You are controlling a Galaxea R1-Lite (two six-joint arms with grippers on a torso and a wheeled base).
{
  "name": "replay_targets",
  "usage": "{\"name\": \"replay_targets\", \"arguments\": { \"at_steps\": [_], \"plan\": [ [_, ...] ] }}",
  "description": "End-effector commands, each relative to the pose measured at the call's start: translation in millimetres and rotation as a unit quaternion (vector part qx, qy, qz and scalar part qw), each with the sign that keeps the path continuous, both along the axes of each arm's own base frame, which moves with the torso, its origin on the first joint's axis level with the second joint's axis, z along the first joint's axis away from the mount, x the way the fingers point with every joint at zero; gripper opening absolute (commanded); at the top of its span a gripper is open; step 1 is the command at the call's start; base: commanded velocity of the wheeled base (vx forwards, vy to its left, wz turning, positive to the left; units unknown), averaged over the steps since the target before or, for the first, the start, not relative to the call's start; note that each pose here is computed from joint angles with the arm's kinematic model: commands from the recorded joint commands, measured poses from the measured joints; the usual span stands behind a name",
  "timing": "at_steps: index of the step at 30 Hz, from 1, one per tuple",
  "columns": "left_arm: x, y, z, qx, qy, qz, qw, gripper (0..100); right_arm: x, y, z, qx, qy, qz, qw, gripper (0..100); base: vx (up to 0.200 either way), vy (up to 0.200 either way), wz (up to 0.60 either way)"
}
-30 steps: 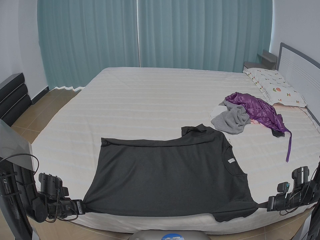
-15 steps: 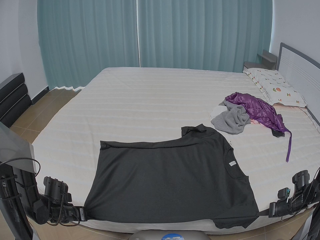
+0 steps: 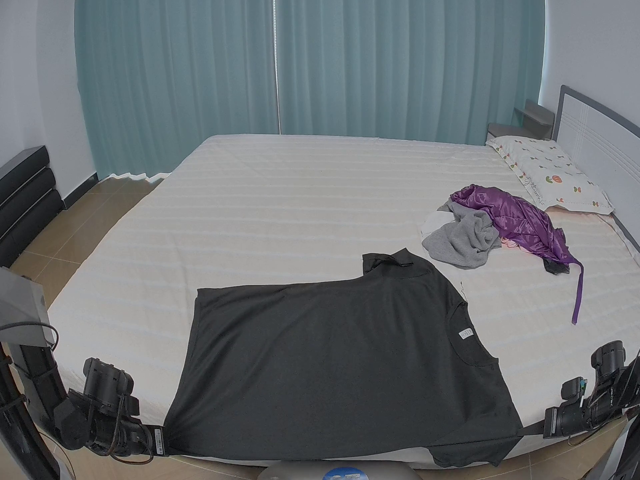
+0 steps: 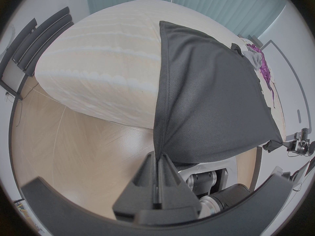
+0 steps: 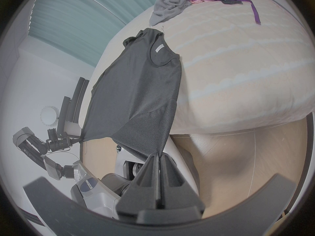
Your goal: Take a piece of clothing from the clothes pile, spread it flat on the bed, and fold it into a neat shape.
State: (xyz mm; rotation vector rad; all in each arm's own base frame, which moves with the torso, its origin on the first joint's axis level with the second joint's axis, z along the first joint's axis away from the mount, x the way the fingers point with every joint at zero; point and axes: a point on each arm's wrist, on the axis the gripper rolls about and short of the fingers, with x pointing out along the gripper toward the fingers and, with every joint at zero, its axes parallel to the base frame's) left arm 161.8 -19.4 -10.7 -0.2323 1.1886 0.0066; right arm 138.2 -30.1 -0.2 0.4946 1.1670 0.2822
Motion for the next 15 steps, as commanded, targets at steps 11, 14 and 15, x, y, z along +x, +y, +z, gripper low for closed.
{"name": "replay_targets", "arguments": {
  "at_steps": [11, 14, 15],
  "plan": [
    [-3.9, -0.8, 14.7, -0.006, -0.03, 0.001, 0.9995, 0, -2.8, 2.0, 18.7, -0.007, -0.063, 0.004, 0.998, 0, 0.0, 0.0, 0.0],
    [16.3, -3.1, 20.2, -0.024, -0.068, 0.029, 0.9969, 0, 7.2, 0.2, 22.1, -0.012, -0.079, 0.003, 0.9968, 0, 0.0, 0.0, 0.0],
    [21.2, -3.7, 21.8, -0.031, -0.077, 0.038, 0.9958, 0, 9.6, 0.0, 22.8, -0.012, -0.08, 0.002, 0.9967, 0, 0.0, 0.0, 0.0]
  ]
}}
